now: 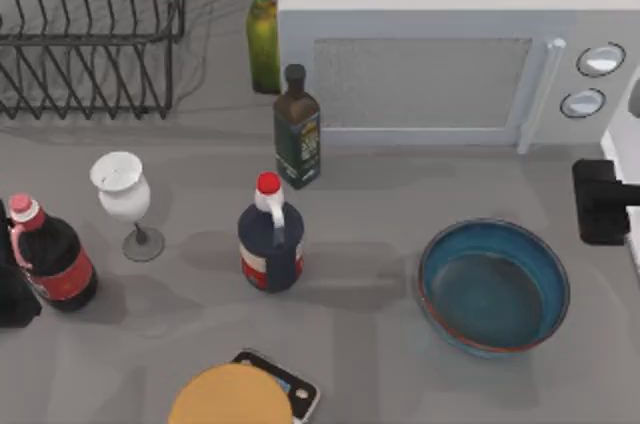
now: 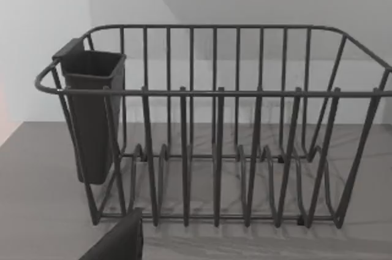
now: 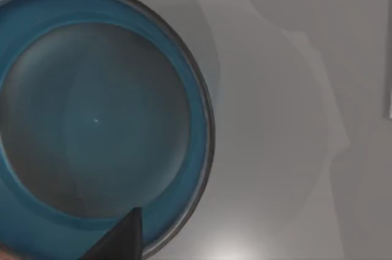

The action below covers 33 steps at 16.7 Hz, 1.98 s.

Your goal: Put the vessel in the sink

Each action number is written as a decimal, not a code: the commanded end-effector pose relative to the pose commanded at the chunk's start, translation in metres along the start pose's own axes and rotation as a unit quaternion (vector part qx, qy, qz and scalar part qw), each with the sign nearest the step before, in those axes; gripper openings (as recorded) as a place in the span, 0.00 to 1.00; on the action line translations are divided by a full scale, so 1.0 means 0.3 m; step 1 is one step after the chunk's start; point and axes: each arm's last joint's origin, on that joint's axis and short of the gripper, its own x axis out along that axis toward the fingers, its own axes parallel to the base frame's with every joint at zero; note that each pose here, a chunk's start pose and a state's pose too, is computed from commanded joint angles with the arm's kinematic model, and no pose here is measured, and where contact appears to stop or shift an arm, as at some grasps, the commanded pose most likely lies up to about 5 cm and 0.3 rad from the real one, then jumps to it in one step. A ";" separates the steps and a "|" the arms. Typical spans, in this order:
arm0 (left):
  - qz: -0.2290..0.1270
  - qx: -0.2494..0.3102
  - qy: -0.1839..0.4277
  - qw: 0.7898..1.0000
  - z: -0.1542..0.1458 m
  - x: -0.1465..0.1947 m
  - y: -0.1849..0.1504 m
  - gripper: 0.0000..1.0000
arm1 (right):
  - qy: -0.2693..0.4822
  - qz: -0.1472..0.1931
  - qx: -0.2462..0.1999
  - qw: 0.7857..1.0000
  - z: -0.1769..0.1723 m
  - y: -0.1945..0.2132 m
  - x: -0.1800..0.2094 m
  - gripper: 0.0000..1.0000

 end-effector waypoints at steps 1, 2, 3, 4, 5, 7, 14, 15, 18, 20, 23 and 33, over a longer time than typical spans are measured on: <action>0.000 0.000 0.000 1.000 0.000 0.000 0.000 1.00 | 0.030 -0.007 0.000 1.000 0.030 0.025 0.013 1.00; 0.000 0.000 0.000 1.000 0.000 0.000 0.000 1.00 | 0.057 -0.015 0.001 0.998 0.056 0.048 0.029 1.00; 0.000 0.000 0.000 1.000 0.000 0.000 0.000 1.00 | 0.081 -0.022 0.001 0.996 0.081 0.071 0.044 1.00; 0.000 0.000 0.000 1.000 0.000 0.000 0.000 1.00 | 0.101 -0.028 0.001 0.994 0.101 0.091 0.060 1.00; 0.000 0.000 0.000 1.000 0.000 0.000 0.000 1.00 | 0.118 -0.034 0.001 0.992 0.118 0.108 0.074 1.00; 0.000 0.000 0.000 1.000 0.000 0.000 0.000 1.00 | 0.137 -0.041 0.001 0.990 0.140 0.132 0.091 1.00; 0.000 0.000 0.000 1.000 0.000 0.000 0.000 1.00 | 0.141 -0.043 0.002 0.989 0.146 0.134 0.097 1.00; 0.000 0.000 0.000 1.000 0.000 0.000 0.000 1.00 | 0.143 -0.044 0.002 0.989 0.143 0.134 0.111 1.00; 0.000 0.000 0.000 1.000 0.000 0.000 0.000 1.00 | 0.143 -0.044 0.001 0.989 0.125 0.131 0.198 1.00; 0.000 0.000 0.000 1.000 0.000 0.000 0.000 1.00 | 0.139 -0.042 0.001 0.989 0.108 0.127 0.279 1.00; 0.000 0.000 0.000 1.000 0.000 0.000 0.000 1.00 | 0.138 -0.042 0.001 0.990 0.071 0.116 0.380 1.00; 0.000 0.000 0.000 1.000 0.000 0.000 0.000 1.00 | 0.142 -0.043 0.001 0.989 0.053 0.111 0.414 0.70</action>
